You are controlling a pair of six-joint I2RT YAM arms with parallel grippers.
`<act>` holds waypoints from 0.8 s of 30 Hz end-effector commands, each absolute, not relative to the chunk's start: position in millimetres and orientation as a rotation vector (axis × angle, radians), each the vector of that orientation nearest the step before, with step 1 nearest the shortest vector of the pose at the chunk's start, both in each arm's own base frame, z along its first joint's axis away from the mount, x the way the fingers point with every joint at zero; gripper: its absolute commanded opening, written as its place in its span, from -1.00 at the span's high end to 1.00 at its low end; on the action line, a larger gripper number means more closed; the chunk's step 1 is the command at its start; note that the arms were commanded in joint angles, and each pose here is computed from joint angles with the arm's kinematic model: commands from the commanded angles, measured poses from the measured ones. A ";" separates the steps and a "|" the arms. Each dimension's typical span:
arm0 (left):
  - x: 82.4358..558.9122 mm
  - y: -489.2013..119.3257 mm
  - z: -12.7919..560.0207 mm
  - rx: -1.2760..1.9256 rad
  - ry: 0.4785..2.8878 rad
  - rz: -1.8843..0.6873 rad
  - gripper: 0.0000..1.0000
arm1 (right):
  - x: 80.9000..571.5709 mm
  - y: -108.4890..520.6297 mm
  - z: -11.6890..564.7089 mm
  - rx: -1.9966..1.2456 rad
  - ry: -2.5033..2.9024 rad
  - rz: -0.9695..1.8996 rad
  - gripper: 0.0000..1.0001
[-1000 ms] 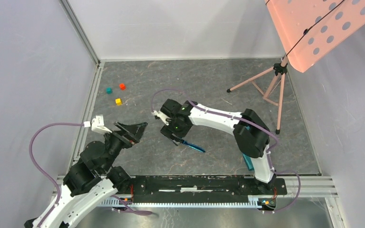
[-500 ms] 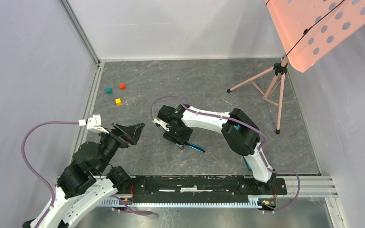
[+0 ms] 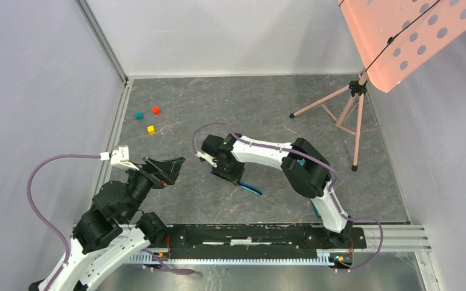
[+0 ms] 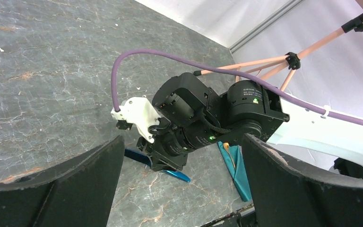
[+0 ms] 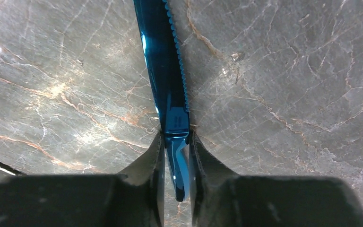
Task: Fold the napkin into a case and place the utensils inside
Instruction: Pick up the knife from the center of the board.
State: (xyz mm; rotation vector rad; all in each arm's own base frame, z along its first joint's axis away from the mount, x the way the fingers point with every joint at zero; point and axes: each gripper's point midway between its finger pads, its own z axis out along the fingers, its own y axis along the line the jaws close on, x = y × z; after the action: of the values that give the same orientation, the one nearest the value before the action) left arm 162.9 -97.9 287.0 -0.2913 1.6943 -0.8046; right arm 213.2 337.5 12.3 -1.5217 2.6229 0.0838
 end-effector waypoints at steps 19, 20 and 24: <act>170.5 -113.1 295.8 -0.209 1.685 -0.807 -0.98 | 251.1 292.7 112.6 -1.228 2.295 0.330 1.00; 171.3 -115.0 294.9 -0.204 1.690 -0.808 -0.98 | 253.2 284.5 116.2 -1.205 2.308 0.324 1.00; 176.3 -129.3 286.3 -0.163 1.728 -0.816 -1.00 | 266.4 239.7 123.9 -1.056 2.392 0.242 1.00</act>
State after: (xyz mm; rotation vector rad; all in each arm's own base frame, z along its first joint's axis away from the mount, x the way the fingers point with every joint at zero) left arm 169.2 -113.9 287.0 -0.2467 1.7222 -0.8199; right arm 259.5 274.8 110.5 -1.1651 2.3516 0.2883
